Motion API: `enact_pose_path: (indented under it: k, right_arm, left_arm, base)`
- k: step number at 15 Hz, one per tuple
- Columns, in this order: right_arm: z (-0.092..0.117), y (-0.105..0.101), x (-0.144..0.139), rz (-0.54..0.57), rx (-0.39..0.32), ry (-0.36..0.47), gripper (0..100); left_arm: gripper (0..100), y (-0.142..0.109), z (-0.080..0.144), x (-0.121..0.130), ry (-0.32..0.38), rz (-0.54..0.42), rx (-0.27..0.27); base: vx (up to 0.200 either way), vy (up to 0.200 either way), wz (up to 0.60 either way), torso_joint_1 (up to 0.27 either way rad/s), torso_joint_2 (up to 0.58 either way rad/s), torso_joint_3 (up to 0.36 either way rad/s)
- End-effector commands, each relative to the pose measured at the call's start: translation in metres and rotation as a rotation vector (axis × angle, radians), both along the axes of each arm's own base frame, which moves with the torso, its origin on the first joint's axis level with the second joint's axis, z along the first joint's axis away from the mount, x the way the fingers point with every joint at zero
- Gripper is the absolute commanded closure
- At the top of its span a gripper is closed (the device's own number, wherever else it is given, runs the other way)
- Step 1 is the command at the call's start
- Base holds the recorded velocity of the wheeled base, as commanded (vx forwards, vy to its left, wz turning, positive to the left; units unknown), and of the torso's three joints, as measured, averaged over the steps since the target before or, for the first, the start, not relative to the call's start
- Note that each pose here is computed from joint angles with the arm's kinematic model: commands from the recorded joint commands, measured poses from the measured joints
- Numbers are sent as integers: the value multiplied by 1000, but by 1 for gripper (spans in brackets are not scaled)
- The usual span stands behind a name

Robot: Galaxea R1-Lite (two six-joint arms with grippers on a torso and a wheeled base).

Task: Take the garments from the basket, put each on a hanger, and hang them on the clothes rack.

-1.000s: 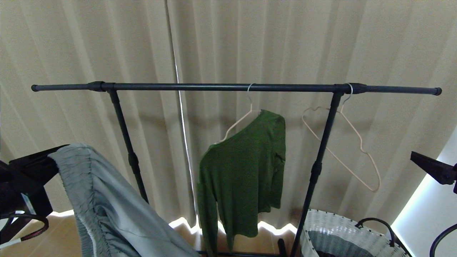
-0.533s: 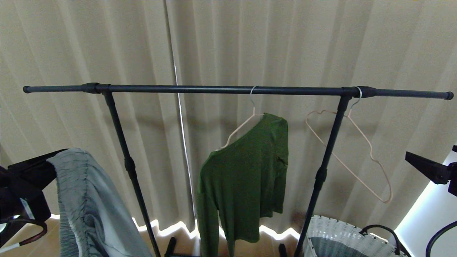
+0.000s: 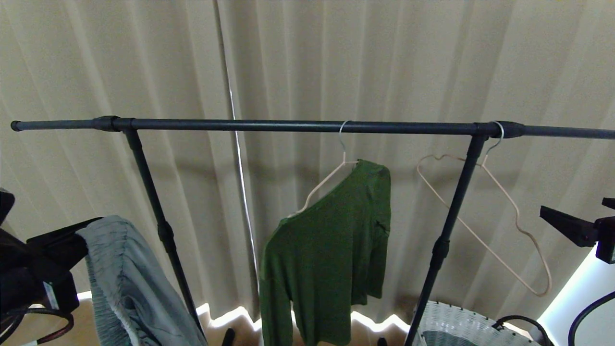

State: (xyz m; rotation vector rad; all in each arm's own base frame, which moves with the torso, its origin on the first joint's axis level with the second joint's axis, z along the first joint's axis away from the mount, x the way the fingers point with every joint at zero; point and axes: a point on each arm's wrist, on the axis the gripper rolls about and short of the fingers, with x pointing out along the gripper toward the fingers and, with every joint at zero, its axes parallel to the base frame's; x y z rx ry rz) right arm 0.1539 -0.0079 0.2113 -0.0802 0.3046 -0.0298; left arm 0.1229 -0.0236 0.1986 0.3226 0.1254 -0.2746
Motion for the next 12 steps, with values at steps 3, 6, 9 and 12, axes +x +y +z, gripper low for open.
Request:
enact_pose_path:
  k: [3, 6, 9, 12]
  right_arm:
    - [-5, 0, 4, -1, 1, 28, 0]
    - [-5, 0, 1, -1, 4, 71, 0]
    - [-1, 0, 2, -1, 5, 106, 0]
    - [2, -1, 14, -1, 7, 128, 0]
  left_arm:
    - [100, -3, -4, 17, 3, -4, -7]
    - [100, -5, -12, 19, 23, -84, -20]
    - [100, -6, -14, 24, 20, -111, -28]
    - [100, -4, -26, 61, 52, -69, -35]
  base:
    - [0, 0, 0, 0, 0, 0]
    - [0, 0, 0, 0, 0, 0]
    - [0, 0, 0, 0, 0, 0]
    - [0, 0, 0, 0, 0, 0]
